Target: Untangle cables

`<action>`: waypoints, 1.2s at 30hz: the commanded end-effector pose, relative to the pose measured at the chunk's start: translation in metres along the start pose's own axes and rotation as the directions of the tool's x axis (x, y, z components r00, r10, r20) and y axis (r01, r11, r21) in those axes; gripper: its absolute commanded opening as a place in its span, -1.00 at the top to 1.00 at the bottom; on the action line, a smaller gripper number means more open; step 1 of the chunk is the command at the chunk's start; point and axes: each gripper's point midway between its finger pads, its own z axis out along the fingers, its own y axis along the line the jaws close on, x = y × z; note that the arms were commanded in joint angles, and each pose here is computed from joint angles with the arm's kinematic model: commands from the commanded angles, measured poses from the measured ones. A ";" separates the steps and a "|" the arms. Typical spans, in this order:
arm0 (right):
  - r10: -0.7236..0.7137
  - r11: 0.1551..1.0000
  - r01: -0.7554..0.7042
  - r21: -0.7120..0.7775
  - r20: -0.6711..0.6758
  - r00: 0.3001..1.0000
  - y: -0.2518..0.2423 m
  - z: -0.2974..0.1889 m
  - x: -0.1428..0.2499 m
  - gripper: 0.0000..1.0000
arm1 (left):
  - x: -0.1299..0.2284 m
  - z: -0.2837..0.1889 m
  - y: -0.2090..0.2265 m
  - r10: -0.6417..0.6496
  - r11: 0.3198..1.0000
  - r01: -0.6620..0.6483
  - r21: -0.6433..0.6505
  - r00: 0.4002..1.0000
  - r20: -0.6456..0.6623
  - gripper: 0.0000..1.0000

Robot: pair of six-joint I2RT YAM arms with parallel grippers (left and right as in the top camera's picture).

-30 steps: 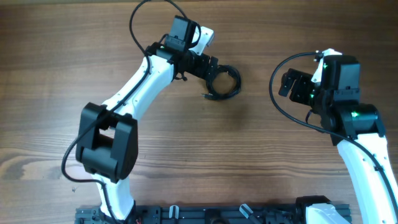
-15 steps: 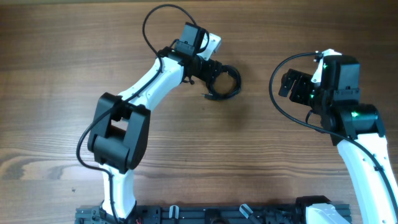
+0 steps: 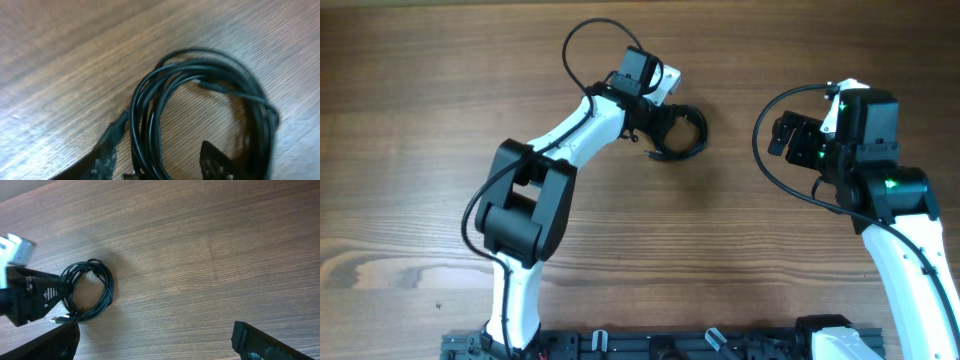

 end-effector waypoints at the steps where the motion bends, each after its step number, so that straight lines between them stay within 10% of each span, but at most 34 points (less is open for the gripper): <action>1: -0.014 1.000 0.014 0.018 0.000 1.000 -0.002 0.002 0.000 -0.99 | -0.002 0.006 -0.003 0.003 1.000 -0.003 0.012 1.000 0.002 -0.02; 14: -0.013 1.000 0.013 0.015 -0.004 1.000 -0.002 0.002 0.001 -0.99 | -0.002 0.006 -0.003 0.003 1.000 -0.003 0.012 1.000 0.001 0.92; 36: -0.033 0.999 0.034 0.021 -0.029 0.999 -0.003 0.003 0.007 -0.99 | -0.095 -0.174 -0.038 0.073 0.997 -0.066 -0.030 0.928 0.365 0.92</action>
